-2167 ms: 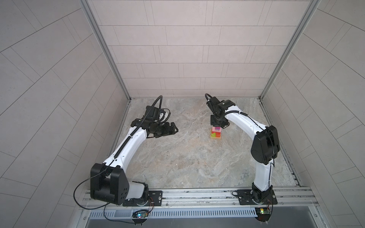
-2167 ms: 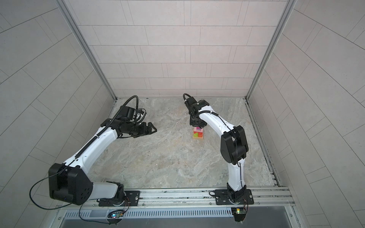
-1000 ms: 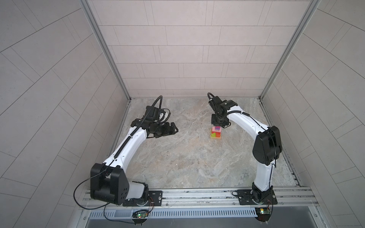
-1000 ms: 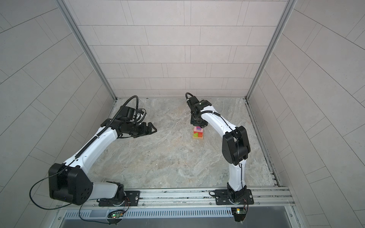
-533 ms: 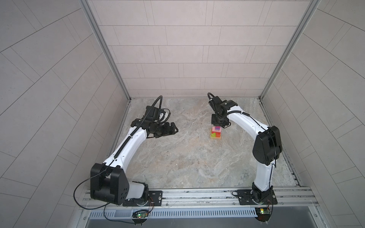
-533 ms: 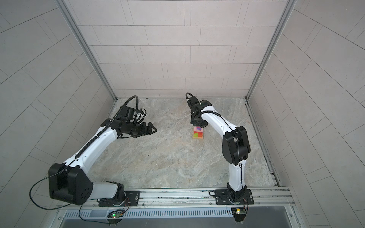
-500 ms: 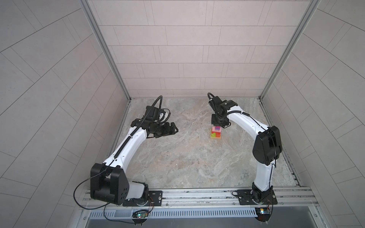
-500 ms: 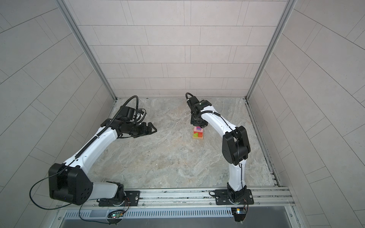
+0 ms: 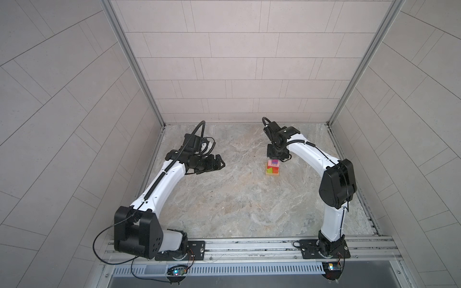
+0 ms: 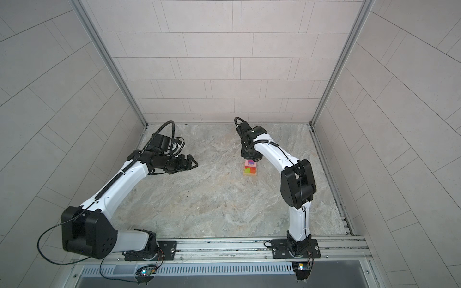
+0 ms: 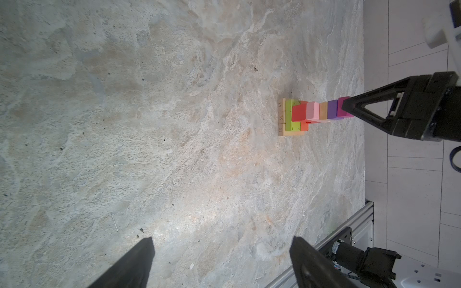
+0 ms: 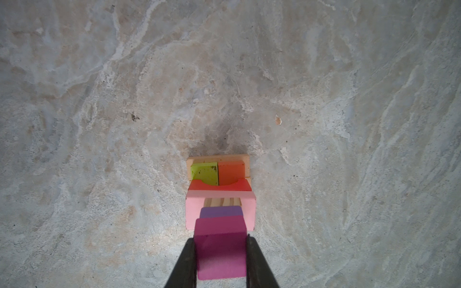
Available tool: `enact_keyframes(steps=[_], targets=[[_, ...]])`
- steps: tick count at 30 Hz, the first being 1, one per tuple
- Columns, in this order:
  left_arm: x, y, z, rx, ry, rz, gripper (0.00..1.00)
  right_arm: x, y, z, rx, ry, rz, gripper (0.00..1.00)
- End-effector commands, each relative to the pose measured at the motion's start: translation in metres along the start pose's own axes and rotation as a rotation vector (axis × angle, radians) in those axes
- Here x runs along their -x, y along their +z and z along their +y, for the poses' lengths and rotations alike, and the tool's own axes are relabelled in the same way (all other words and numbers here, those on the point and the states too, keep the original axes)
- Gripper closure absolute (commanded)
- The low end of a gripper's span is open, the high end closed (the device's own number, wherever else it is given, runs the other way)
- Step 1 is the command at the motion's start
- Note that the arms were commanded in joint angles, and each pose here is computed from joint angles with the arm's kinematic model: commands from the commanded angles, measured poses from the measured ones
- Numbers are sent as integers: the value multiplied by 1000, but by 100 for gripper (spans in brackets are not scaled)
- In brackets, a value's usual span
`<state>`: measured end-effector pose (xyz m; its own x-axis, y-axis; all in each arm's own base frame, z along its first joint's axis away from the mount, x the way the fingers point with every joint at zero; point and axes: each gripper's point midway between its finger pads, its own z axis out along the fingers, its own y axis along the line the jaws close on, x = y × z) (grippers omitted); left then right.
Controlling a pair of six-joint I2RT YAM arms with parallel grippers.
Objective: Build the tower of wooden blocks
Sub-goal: 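Lower the magenta cube onto the purple cube with the right gripper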
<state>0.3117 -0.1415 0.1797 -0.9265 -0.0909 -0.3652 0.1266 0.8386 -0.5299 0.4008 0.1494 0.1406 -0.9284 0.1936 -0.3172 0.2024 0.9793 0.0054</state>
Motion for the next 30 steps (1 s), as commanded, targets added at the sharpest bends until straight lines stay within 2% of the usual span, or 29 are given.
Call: enact_keyframes(steps=[1, 19, 22, 23, 30], targets=[[-3, -3, 0, -4, 3, -5, 8, 2, -10, -7, -8, 11, -23, 89], [-3, -3, 0, -4, 3, -5, 8, 2, -9, -5, -1, 0, -23, 68], [-3, -3, 0, -4, 4, -4, 8, 3, -9, -4, 2, -2, -23, 63], [-3, -3, 0, -5, 4, -5, 8, 3, -9, -4, 2, -3, -24, 58], [-2, -3, 0, -6, 5, -6, 8, 4, -11, -5, 2, -6, -29, 57]])
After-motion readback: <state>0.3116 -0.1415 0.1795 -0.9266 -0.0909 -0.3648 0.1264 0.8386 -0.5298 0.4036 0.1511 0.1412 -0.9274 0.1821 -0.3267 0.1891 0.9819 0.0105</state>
